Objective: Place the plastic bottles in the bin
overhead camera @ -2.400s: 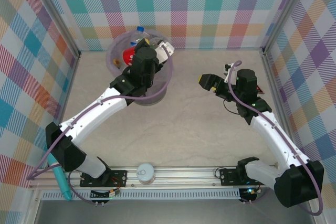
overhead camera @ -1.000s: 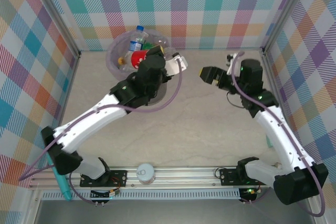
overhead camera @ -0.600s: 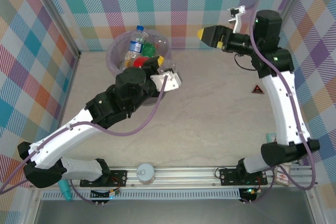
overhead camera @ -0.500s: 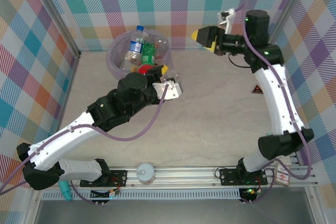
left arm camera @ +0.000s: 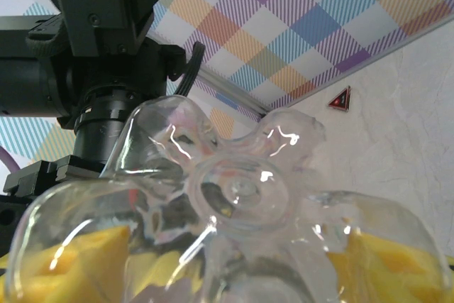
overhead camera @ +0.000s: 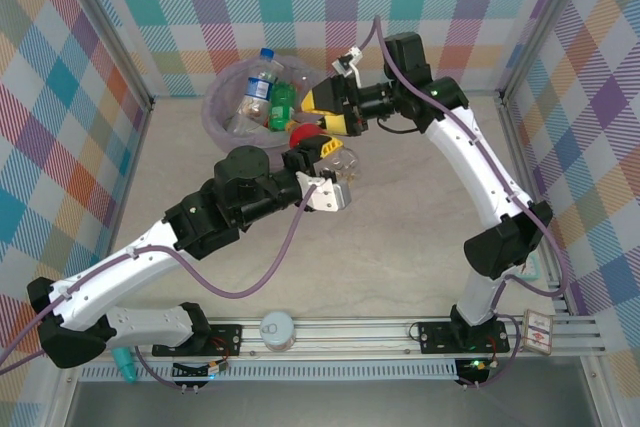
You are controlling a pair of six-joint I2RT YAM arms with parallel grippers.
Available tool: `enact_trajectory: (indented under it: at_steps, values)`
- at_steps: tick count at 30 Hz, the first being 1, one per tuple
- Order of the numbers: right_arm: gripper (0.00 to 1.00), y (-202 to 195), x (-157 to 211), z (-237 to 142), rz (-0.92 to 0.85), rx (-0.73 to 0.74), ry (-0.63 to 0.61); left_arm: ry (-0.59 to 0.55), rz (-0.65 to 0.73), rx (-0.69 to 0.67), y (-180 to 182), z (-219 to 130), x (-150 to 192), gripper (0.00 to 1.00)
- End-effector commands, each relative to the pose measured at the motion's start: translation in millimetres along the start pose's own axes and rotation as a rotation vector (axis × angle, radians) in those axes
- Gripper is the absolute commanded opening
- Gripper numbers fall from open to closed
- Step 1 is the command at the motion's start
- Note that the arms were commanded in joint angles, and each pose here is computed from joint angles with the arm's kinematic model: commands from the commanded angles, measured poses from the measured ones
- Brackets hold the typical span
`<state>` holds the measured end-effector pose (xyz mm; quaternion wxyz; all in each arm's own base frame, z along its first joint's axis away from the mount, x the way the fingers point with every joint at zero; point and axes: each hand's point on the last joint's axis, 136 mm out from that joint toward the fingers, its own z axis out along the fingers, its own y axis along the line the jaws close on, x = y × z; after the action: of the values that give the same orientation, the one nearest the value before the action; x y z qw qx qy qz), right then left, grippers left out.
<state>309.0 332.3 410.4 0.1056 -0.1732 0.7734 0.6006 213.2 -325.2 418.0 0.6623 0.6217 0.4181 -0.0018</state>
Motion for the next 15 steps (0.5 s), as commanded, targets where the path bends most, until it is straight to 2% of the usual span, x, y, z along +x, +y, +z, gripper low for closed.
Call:
enact_trajectory:
  at_steps: [1, 8, 13, 15]
  values:
    - [1.0, 17, 15, -8, 0.021, -0.037, 0.048, -0.03, 0.135, -0.066, 20, 4, -14, 0.15]
    - [0.99, 16, 27, -9, 0.063, -0.057, 0.096, -0.012, 0.295, -0.125, 32, 16, -16, 0.18]
    - [0.93, 23, 34, -12, 0.048, -0.081, 0.101, 0.007, 0.331, -0.103, 23, 36, -9, 0.19]
    - [0.87, 26, 33, -13, 0.039, -0.094, 0.092, 0.001, 0.316, -0.095, 20, 42, -8, 0.19]
